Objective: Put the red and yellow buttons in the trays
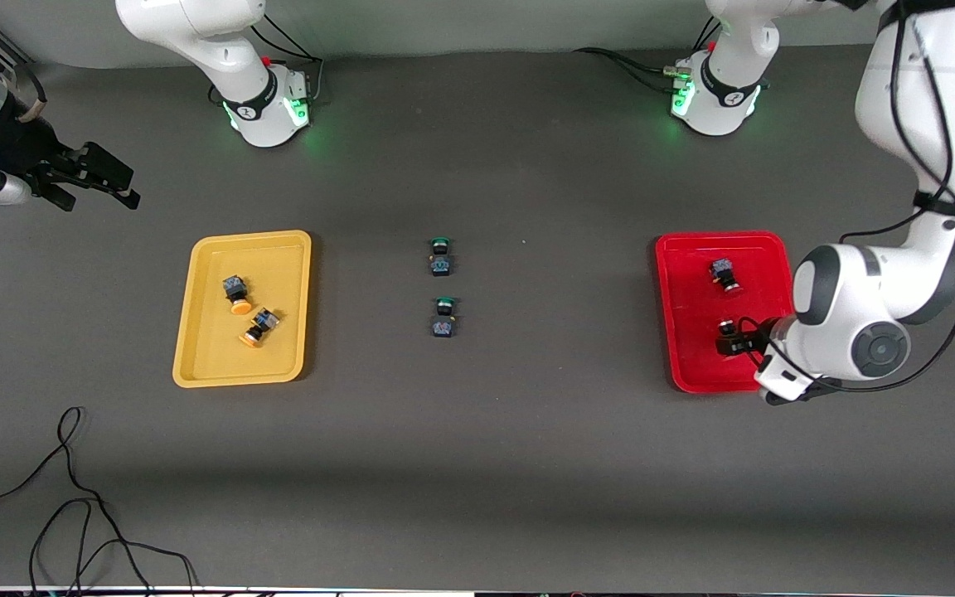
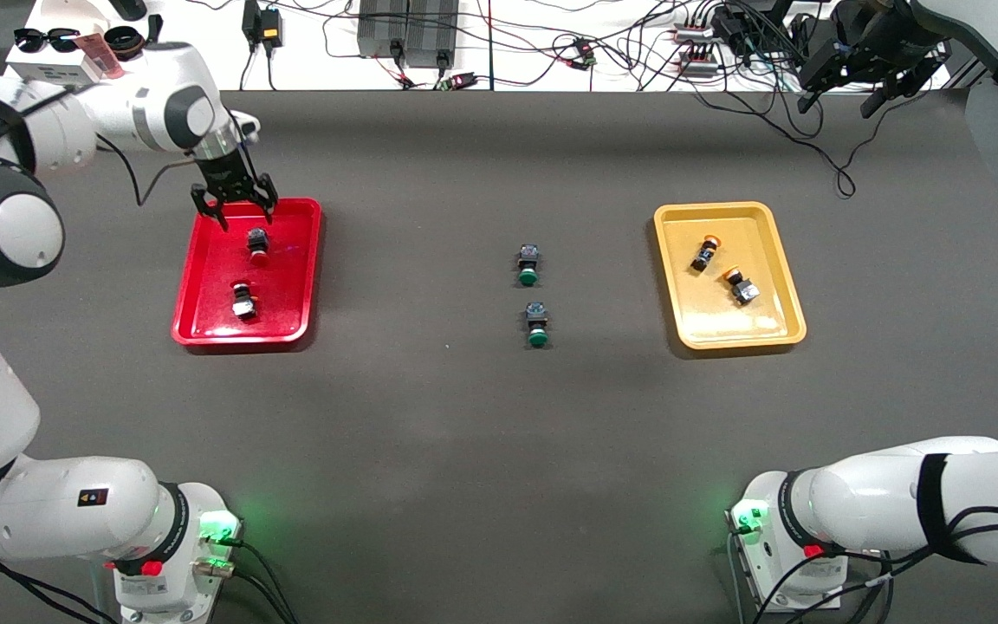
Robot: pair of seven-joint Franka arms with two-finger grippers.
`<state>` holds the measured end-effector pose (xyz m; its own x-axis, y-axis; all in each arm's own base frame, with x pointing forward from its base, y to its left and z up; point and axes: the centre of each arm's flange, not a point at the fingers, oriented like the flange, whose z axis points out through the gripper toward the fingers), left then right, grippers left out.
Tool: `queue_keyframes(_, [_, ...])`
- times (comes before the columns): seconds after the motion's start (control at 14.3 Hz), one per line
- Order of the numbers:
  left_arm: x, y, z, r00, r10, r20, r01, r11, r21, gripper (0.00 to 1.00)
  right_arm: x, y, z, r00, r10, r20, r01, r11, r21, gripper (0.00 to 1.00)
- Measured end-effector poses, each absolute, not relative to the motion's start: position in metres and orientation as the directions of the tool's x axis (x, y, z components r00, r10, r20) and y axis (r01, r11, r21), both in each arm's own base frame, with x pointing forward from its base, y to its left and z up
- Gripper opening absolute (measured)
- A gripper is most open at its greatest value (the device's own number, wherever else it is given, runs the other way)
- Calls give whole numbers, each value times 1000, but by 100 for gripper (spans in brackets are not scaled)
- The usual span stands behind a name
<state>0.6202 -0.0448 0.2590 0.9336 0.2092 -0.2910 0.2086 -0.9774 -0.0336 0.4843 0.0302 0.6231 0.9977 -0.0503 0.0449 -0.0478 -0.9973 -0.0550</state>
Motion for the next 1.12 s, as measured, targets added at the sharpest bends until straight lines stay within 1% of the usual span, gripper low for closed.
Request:
queue_keyframes(0.35, [605, -48, 398, 958, 202, -202, 197, -979, -44, 100, 489, 24, 634, 997, -45, 63, -42, -998, -56, 100])
queue_keyframes(0.56, [584, -61, 481, 976, 184, -116, 181, -983, -41, 100, 492, 26, 626, 999, -39, 37, -37, -998, -52, 100])
queue_keyframes(0.7, [566, -72, 522, 984, 164, -66, 161, -986, -41, 100, 496, 27, 616, 999, -38, 10, -37, -998, -47, 100])
queue_keyframes(0.91, [551, -82, 552, 994, 106, -20, 105, -993, -57, 100, 500, 27, 609, 999, -37, -4, -37, -998, -45, 100])
queue_keyframes(1.12, [551, -76, 552, 998, 66, -21, 65, -996, -61, 100, 501, 27, 608, 999, -37, -9, -37, -998, -44, 100])
